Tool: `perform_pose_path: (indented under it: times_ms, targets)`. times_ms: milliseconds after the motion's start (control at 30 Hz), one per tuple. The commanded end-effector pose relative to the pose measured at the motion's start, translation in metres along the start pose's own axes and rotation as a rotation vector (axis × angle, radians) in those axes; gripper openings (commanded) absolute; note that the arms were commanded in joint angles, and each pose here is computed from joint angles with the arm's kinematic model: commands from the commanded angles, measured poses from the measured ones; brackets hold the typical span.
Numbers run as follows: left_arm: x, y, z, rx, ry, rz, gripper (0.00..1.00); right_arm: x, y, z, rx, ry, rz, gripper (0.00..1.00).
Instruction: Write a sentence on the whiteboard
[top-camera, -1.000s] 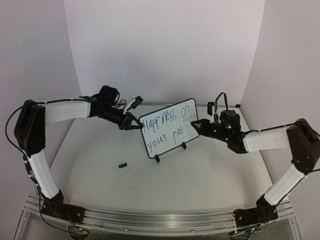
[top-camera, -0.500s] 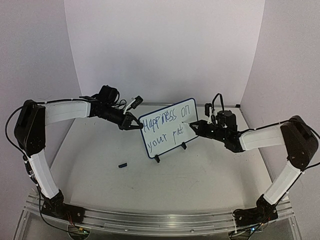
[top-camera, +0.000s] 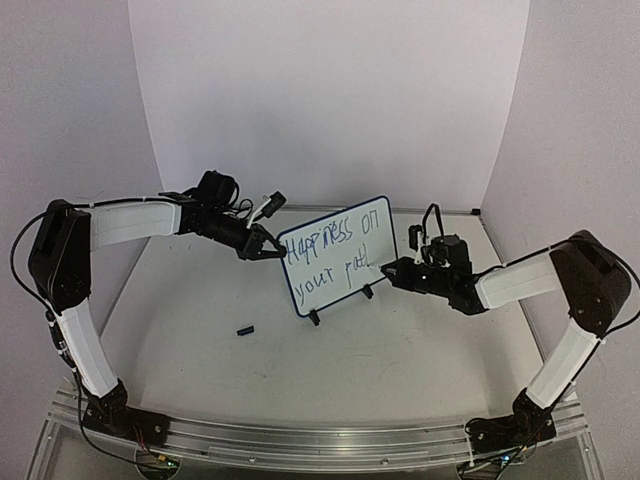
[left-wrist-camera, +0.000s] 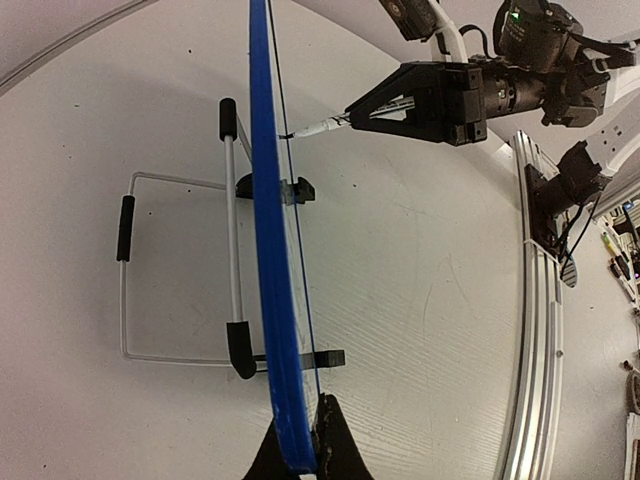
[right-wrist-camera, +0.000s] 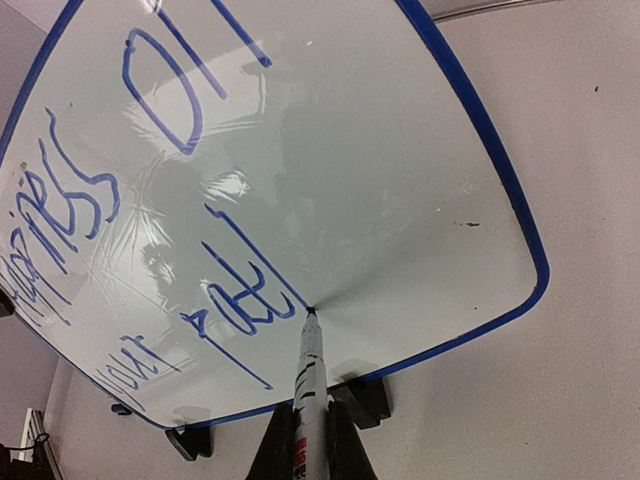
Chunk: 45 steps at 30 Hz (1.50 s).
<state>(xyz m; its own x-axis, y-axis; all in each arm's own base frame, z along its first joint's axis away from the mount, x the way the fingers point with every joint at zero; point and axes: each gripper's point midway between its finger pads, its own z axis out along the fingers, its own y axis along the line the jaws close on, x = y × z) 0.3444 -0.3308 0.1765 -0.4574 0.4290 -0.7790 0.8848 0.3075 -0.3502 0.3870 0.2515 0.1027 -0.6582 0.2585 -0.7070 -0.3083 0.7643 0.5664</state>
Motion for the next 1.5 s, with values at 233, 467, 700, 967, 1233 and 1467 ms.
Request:
perform_pose_path:
  times_ms: [233, 467, 700, 967, 1233, 1467]
  targets:
    - [0.039, 0.004, 0.012, -0.046, 0.134, -0.018, 0.0, -0.027, 0.013, -0.002, -0.022, -0.07, -0.011, 0.0]
    - [0.039, 0.004, 0.012, -0.045, 0.135, -0.018, 0.0, -0.043, 0.024, -0.008, -0.044, -0.111, -0.024, 0.0]
    - [0.04, 0.005, 0.012, -0.046, 0.136, -0.021, 0.0, -0.046, 0.02, -0.008, -0.023, -0.125, -0.029, 0.0]
    - [0.039, 0.005, 0.012, -0.046, 0.135, -0.02, 0.0, -0.045, 0.01, -0.007, 0.024, -0.138, -0.021, 0.0]
    - [0.039, 0.005, 0.012, -0.049, 0.136, -0.018, 0.0, -0.023, -0.001, -0.004, 0.036, -0.079, 0.003, 0.0]
    - [0.039, 0.004, 0.012, -0.046, 0.136, -0.017, 0.0, 0.0, -0.015, -0.005, 0.063, -0.03, 0.03, 0.0]
